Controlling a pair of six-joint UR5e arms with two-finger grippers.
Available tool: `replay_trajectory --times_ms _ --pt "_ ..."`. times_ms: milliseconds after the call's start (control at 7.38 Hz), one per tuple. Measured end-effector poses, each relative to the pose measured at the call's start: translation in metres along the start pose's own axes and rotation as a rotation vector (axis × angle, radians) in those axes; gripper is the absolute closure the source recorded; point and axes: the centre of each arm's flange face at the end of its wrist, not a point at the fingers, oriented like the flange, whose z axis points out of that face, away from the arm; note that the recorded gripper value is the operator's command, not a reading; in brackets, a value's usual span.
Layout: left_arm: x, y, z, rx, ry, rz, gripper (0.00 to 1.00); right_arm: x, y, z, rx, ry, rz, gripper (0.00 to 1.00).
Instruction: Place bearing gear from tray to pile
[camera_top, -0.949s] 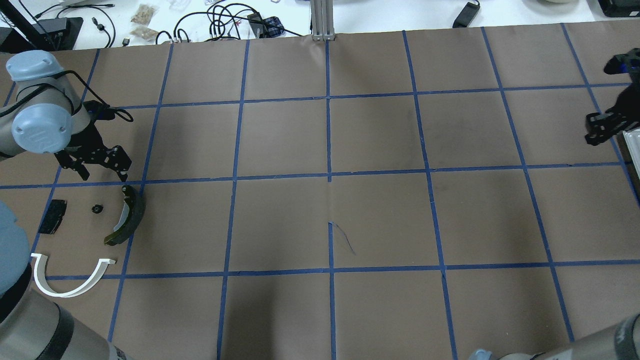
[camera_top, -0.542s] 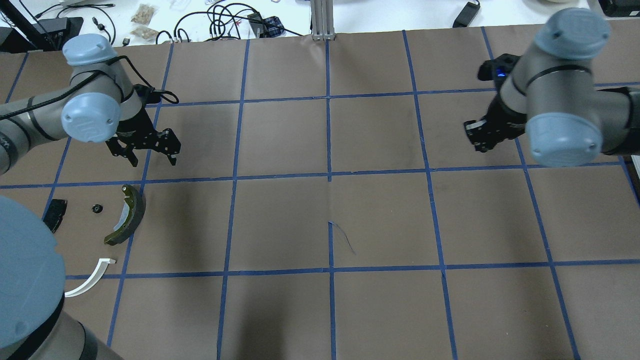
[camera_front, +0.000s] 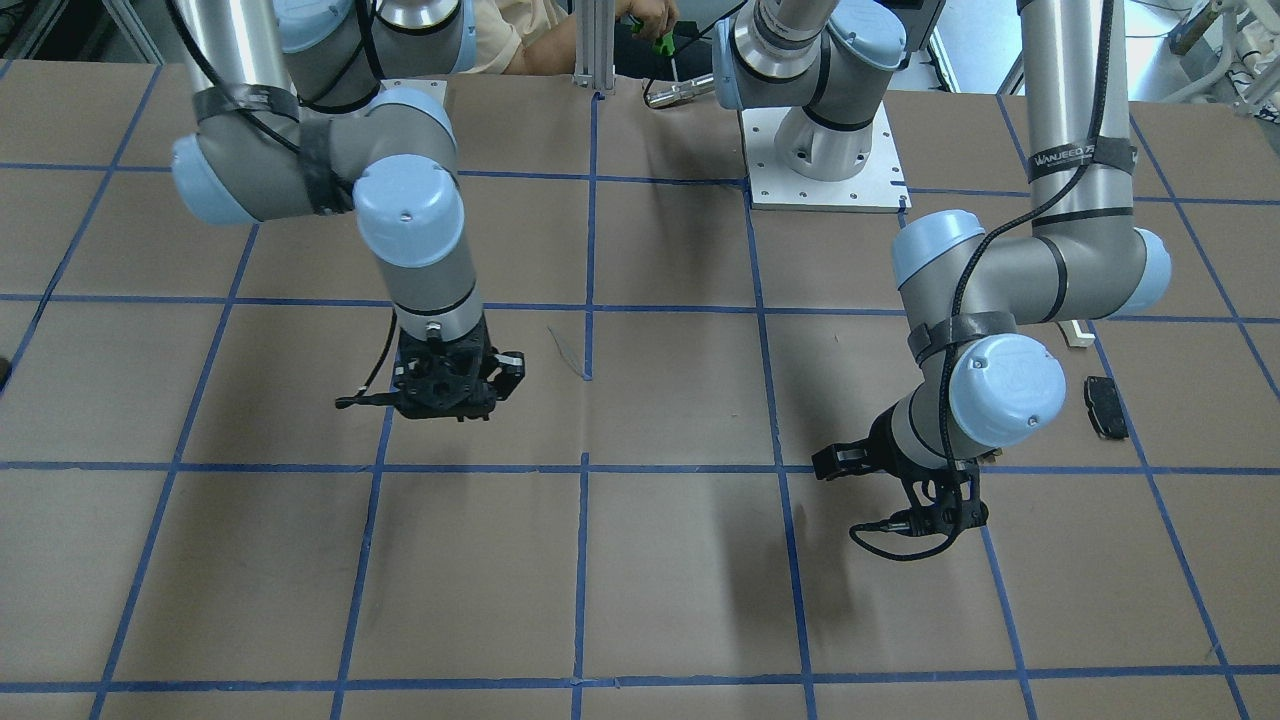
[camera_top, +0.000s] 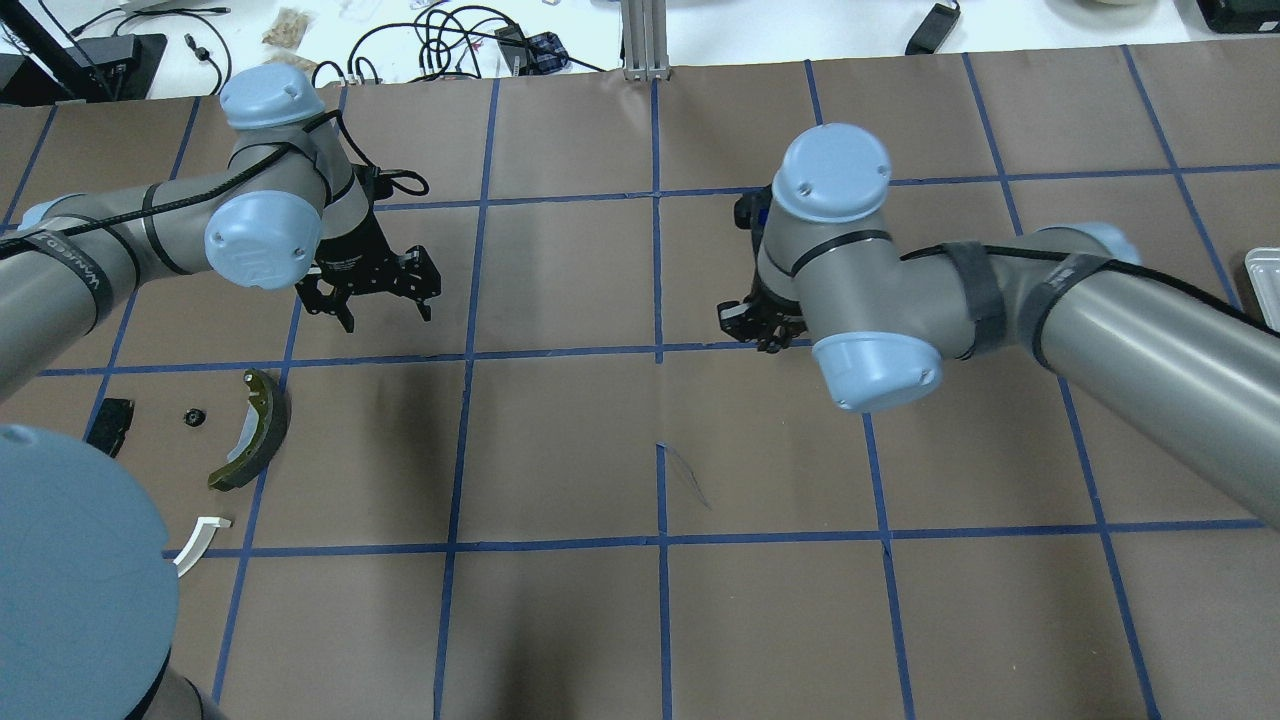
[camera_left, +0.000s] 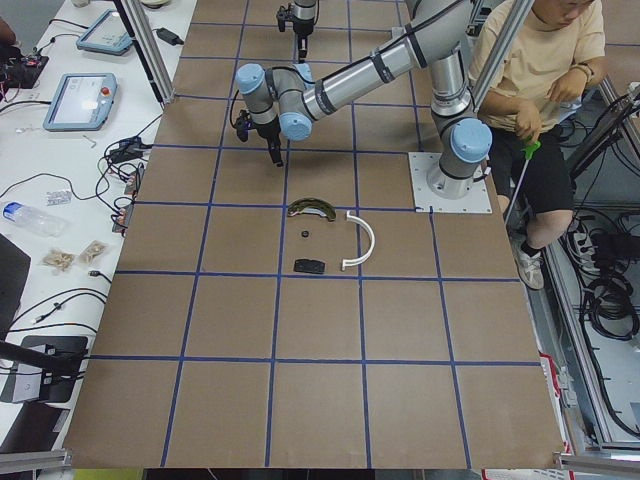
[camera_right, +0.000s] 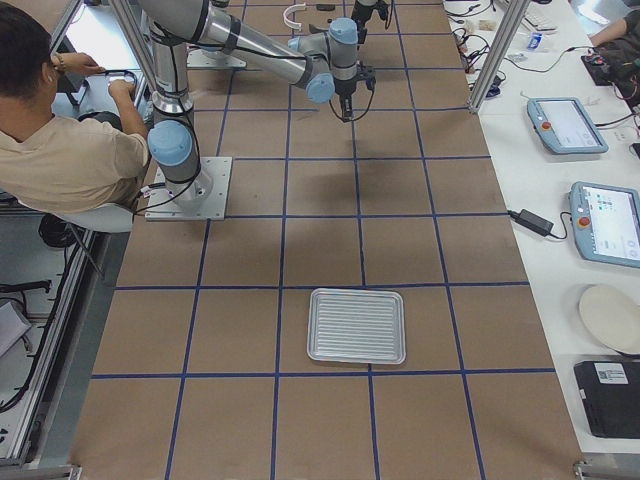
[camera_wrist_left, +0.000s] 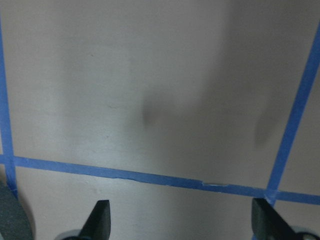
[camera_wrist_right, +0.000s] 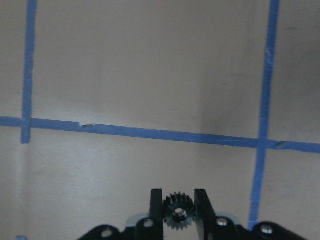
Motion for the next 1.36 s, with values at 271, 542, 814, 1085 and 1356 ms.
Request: replay_trajectory --times_ms 271,542,814,1085,1356 --pt "0.002 0.001 0.000 0.001 0.001 -0.001 0.00 -0.052 0.011 0.022 0.020 -0.017 0.036 0.88" --pt "0.006 0.004 -0.002 0.003 0.003 0.005 0.00 -0.090 0.017 0.036 0.045 -0.037 0.066 0.88" --pt "0.012 0.011 -0.003 -0.006 0.012 0.017 0.00 -0.122 0.019 0.041 0.057 -0.055 0.114 0.33" --pt "0.020 0.013 0.000 -0.008 0.035 0.023 0.00 -0.134 0.020 0.044 0.059 -0.060 0.125 0.00" --pt "0.023 0.013 0.000 -0.004 0.038 0.032 0.00 -0.120 -0.001 0.026 0.088 -0.064 0.114 0.00"
